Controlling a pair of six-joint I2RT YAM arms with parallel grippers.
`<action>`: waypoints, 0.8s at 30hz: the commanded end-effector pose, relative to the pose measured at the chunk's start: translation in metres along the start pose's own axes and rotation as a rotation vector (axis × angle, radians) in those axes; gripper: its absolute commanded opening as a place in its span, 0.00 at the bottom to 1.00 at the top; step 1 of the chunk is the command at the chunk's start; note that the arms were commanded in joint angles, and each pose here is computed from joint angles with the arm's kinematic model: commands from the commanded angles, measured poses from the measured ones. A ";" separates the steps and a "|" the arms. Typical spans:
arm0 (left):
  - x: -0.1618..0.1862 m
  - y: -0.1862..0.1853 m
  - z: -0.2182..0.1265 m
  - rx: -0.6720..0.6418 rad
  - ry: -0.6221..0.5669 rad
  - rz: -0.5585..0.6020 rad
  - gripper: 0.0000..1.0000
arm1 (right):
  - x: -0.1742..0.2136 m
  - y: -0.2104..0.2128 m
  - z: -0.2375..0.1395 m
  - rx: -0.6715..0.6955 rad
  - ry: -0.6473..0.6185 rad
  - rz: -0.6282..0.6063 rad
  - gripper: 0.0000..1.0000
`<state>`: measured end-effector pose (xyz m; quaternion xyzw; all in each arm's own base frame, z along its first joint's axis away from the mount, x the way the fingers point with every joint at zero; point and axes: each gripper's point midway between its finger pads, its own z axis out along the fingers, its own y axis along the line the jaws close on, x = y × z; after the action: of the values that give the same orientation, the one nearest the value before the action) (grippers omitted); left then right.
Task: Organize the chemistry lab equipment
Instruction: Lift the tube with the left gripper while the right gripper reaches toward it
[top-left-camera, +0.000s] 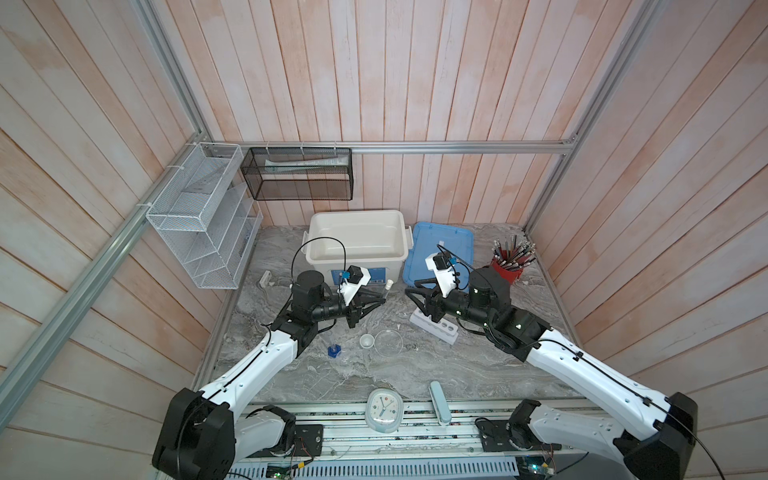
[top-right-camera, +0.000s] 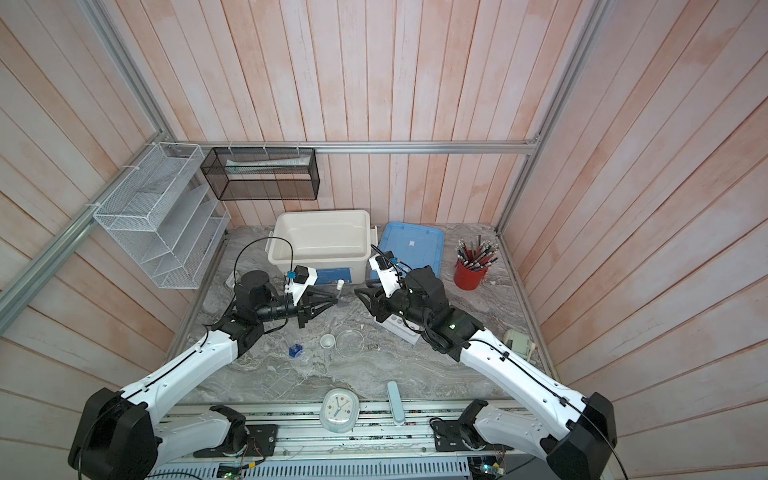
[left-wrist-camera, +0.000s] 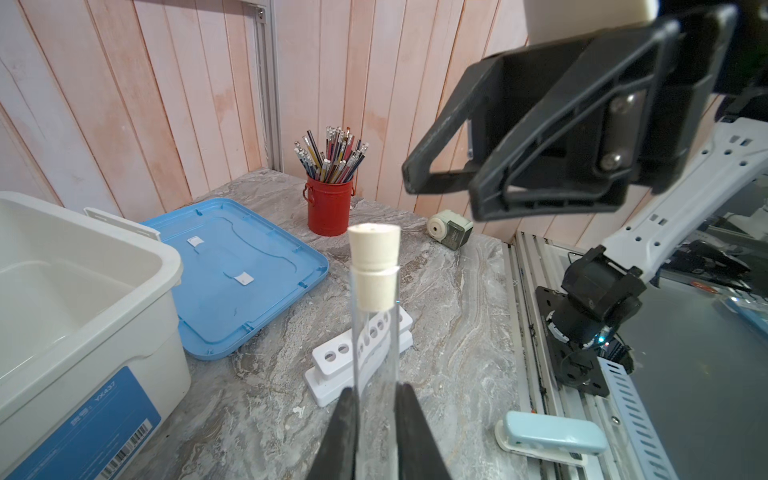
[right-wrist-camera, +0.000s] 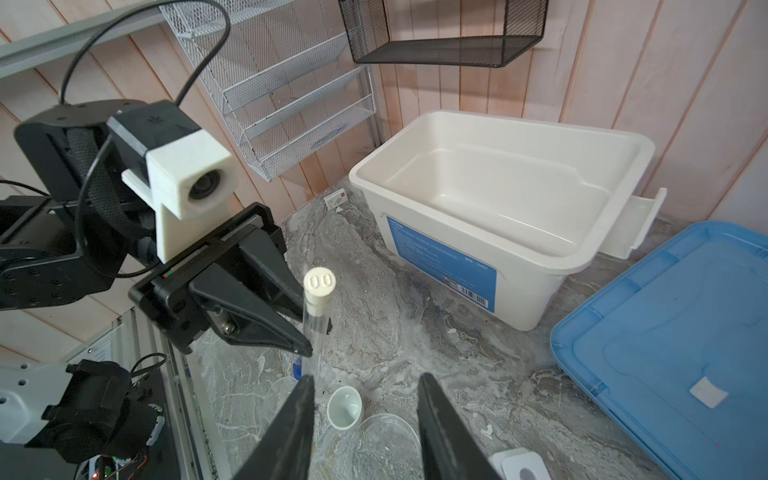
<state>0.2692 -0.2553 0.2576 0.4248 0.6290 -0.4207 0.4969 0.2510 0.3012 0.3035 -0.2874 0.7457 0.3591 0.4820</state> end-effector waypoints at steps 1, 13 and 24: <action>-0.003 -0.008 0.000 0.044 -0.020 -0.001 0.16 | -0.019 0.021 0.005 -0.088 -0.047 -0.028 0.42; 0.002 -0.011 0.002 0.045 -0.007 0.011 0.16 | -0.019 0.035 0.023 -0.163 -0.068 -0.009 0.39; 0.001 -0.013 0.003 0.048 -0.010 0.021 0.16 | -0.020 0.037 0.031 -0.175 -0.075 -0.002 0.35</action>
<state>0.2620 -0.2606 0.2589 0.4334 0.6203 -0.4319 0.4908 0.2465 0.3437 0.3016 -0.3152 0.7134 0.4162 0.4674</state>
